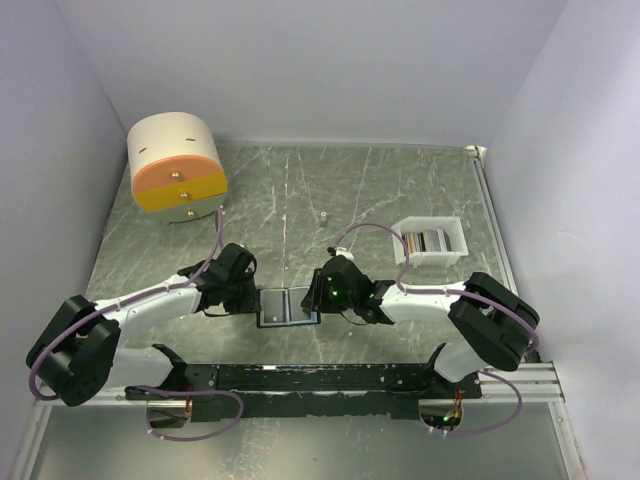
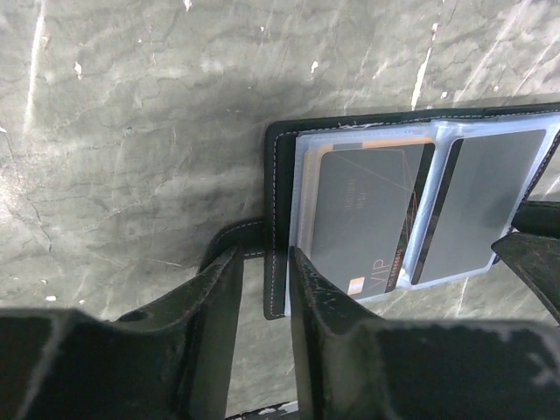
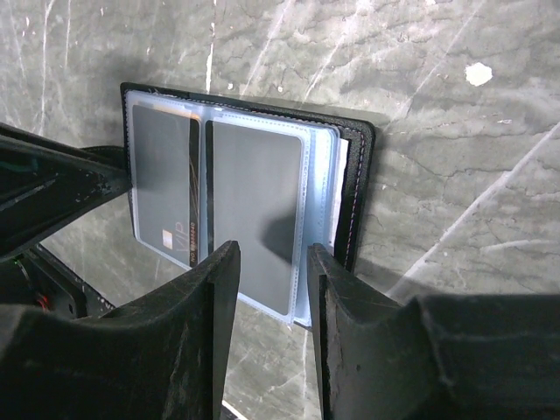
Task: Put the credit cards into the card holder
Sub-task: Insert the credit card into the card holder.
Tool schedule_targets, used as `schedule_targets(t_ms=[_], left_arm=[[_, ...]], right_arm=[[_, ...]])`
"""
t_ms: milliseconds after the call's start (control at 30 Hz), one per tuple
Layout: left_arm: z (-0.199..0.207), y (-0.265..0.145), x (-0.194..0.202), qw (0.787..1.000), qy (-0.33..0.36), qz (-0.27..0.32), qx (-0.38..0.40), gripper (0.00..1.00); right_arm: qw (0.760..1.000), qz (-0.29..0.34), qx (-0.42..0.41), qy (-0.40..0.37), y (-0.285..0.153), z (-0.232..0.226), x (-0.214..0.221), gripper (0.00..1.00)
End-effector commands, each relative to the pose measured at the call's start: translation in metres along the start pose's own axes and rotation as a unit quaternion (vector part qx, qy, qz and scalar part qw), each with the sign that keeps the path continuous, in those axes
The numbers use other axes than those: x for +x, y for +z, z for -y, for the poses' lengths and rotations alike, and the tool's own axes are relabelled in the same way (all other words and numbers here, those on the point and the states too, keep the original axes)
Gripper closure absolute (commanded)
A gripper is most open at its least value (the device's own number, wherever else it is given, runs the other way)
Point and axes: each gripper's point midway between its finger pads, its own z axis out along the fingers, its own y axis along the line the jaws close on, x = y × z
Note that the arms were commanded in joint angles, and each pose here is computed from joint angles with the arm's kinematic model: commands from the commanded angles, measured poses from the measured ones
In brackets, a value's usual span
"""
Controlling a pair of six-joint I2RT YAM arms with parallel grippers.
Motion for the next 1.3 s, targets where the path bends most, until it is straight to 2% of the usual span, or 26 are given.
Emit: schedule_targets(t_ms=[0,333,800,1267], left_arm=[[0.004,0.003,0.004,1.0,0.003,-0.007,0.021,0.65],[0.009,0.006,0.011,0.999,0.0,-0.016,0.048,0.73],[0.022,0.01,0.017,0.996,-0.004,-0.031,0.086,0.73],[0.038,0.005,0.017,0.991,-0.008,-0.031,0.131,0.71]], right_arm=[[1.0,-0.003,-0.007,0.004,0.001,-0.004,0.0,0.63],[0.998,-0.01,-0.067,0.016,-0.002,-0.028,0.0,0.62],[0.989,-0.02,-0.142,0.035,-0.005,-0.055,0.002,0.63],[0.987,-0.034,-0.157,0.017,-0.001,-0.066,0.002,0.62]])
